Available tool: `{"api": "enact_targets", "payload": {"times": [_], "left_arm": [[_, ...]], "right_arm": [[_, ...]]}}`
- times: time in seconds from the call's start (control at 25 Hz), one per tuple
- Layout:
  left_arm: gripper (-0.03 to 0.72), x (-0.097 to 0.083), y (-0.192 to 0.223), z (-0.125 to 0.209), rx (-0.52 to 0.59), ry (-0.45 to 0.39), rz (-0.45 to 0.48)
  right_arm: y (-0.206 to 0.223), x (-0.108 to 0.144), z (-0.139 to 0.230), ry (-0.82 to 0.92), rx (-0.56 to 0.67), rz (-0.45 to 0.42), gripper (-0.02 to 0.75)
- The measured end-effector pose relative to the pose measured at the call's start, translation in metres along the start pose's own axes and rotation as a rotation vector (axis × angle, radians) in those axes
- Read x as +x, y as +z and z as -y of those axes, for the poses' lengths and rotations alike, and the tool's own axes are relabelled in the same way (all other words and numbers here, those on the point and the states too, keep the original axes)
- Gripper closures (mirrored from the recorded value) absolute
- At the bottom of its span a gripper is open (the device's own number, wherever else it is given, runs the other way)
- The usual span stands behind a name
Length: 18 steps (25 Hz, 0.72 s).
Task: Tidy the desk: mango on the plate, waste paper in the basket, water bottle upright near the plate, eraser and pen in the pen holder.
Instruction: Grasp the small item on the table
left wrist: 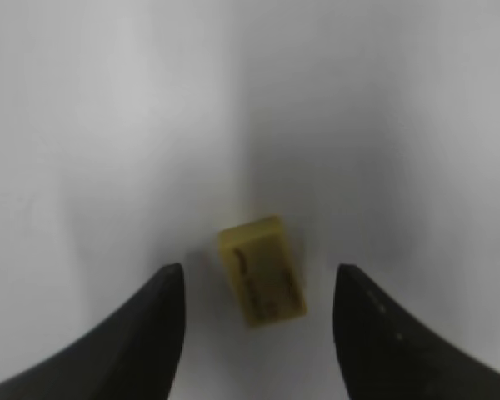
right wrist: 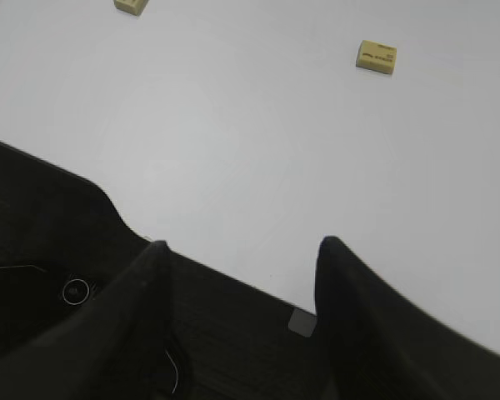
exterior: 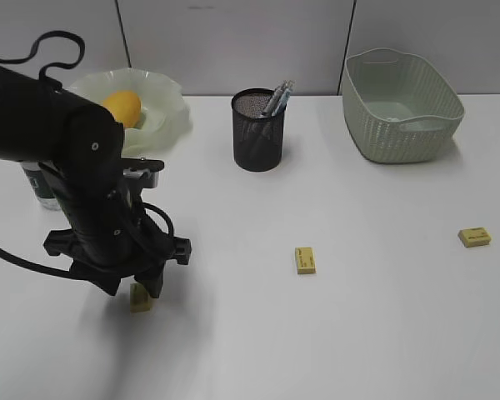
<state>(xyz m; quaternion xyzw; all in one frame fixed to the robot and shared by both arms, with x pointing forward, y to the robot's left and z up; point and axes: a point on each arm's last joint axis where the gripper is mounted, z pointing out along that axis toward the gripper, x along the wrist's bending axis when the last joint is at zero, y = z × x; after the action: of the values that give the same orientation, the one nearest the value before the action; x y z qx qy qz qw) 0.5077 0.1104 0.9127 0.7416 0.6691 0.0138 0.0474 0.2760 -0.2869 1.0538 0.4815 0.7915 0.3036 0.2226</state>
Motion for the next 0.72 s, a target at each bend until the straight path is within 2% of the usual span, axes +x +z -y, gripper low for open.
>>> {"api": "enact_targets", "payload": {"times": [0.56, 0.72], "left_arm": [[0.256, -0.001, 0.021, -0.004, 0.008, 0.01, -0.015], [0.312, -0.001, 0.023, -0.004, 0.013, 0.017, -0.024]], "right_arm": [[0.0, 0.0, 0.0, -0.001, 0.0, 0.0, 0.3], [0.0, 0.0, 0.0, -0.001, 0.0, 0.0, 0.3]]}}
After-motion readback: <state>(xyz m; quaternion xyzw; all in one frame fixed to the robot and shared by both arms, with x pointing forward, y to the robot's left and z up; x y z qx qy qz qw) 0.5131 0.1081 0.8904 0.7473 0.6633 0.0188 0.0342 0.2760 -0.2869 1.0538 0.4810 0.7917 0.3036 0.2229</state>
